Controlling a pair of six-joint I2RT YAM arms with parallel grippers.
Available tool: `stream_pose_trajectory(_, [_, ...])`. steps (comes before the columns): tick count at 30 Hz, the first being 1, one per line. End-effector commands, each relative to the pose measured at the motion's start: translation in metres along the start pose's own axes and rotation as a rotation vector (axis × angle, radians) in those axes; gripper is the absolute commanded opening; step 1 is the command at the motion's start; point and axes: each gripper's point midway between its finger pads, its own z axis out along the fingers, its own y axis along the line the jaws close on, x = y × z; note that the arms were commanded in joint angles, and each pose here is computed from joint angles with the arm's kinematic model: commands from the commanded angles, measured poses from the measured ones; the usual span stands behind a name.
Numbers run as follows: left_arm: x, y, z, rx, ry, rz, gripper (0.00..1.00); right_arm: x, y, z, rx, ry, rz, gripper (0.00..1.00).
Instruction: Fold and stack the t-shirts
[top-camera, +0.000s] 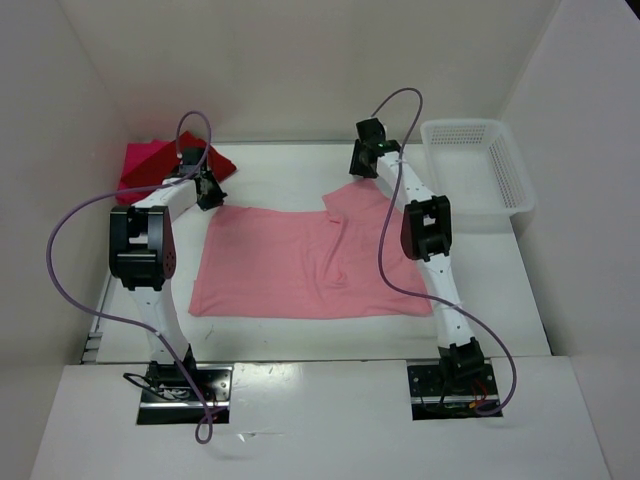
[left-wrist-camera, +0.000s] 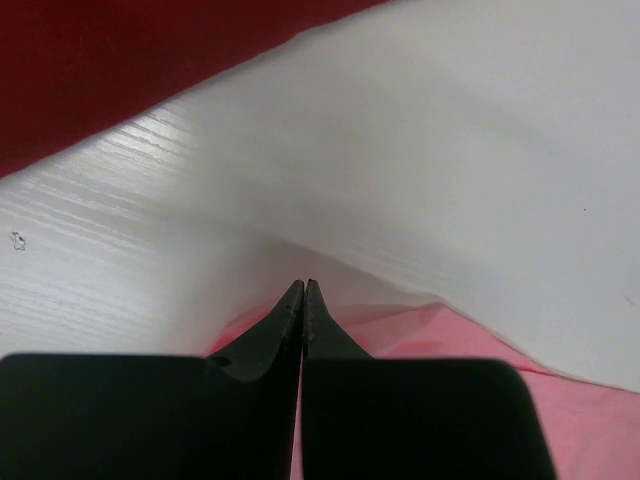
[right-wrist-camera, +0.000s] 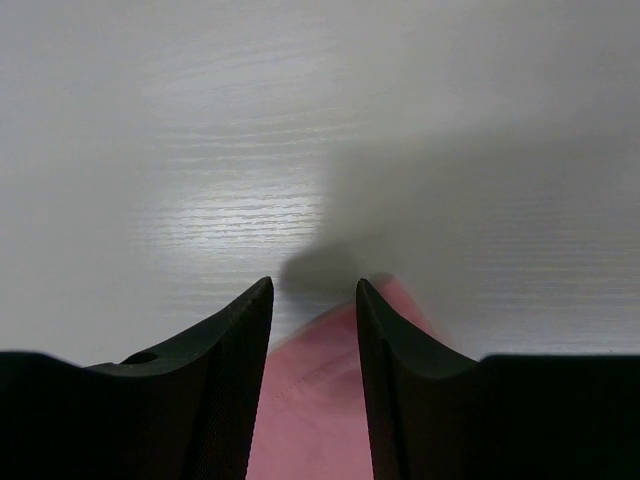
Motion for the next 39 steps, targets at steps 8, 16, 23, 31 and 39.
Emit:
stream_pose_trajectory(8, [-0.020, -0.016, -0.023, 0.066, -0.067, -0.002, 0.00, -0.062, -0.010, -0.046, 0.010, -0.120, 0.001, 0.48])
stream_pose_trajectory(16, [-0.019, -0.018, -0.023, 0.074, -0.063, -0.001, 0.00, -0.009, -0.043, -0.016, 0.086, 0.006, -0.004, 0.48])
stream_pose_trajectory(23, [-0.018, -0.018, -0.020, 0.074, -0.063, -0.001, 0.00, -0.005, -0.032, -0.011, 0.024, 0.024, -0.003, 0.44])
stream_pose_trajectory(31, [-0.018, -0.018, -0.020, 0.074, -0.063, -0.001, 0.00, -0.010, -0.020, -0.008, -0.001, 0.010, 0.011, 0.31])
stream_pose_trajectory(39, [-0.018, -0.016, -0.026, 0.068, -0.071, -0.002, 0.00, -0.048, 0.002, -0.054, -0.131, -0.029, 0.073, 0.01])
